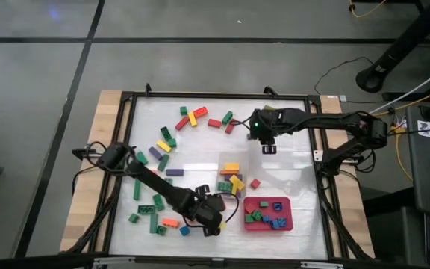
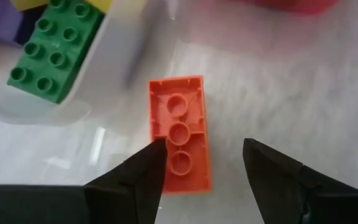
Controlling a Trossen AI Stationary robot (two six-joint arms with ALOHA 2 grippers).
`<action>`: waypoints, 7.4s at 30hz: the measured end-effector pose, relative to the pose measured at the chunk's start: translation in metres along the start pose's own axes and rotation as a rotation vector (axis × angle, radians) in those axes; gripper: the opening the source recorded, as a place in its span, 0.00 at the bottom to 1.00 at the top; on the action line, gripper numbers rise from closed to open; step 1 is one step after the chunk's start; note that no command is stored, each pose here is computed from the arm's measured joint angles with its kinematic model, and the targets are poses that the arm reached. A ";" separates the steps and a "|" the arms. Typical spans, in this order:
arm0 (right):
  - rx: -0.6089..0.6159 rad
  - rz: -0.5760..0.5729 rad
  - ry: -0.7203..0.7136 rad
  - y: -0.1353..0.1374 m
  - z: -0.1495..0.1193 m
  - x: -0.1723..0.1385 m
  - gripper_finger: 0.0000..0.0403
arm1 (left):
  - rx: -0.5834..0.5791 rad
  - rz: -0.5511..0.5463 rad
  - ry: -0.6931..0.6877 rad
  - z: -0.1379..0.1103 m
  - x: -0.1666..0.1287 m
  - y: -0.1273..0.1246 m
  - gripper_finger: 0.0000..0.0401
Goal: Sort blocks by size
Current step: Put the orange rectangular game piece into the transparent bin, then put the green rectangular block into the transparent bin
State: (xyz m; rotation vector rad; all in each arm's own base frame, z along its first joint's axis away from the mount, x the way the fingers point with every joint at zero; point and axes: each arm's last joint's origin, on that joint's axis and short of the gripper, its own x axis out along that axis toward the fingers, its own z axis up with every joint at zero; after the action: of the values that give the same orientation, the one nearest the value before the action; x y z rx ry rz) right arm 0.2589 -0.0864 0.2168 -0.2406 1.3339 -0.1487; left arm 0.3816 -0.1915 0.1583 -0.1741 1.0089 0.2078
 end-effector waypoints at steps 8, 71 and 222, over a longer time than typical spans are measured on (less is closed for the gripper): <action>-0.004 0.016 -0.012 0.001 0.001 0.000 0.43 | 0.013 0.040 0.015 -0.007 0.017 0.000 0.49; 0.018 0.112 0.037 -0.059 -0.016 0.081 0.43 | 0.128 0.074 -0.156 0.075 -0.041 0.087 0.52; 0.136 0.463 -0.410 0.043 0.053 -0.041 0.27 | -0.082 0.374 0.013 -0.007 -0.151 0.066 0.52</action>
State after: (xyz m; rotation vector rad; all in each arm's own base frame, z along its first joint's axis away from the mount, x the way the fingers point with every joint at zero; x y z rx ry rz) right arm 0.3001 -0.0306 0.2562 0.1514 0.9360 0.1932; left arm 0.2813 -0.1437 0.2805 -0.0600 1.0412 0.5898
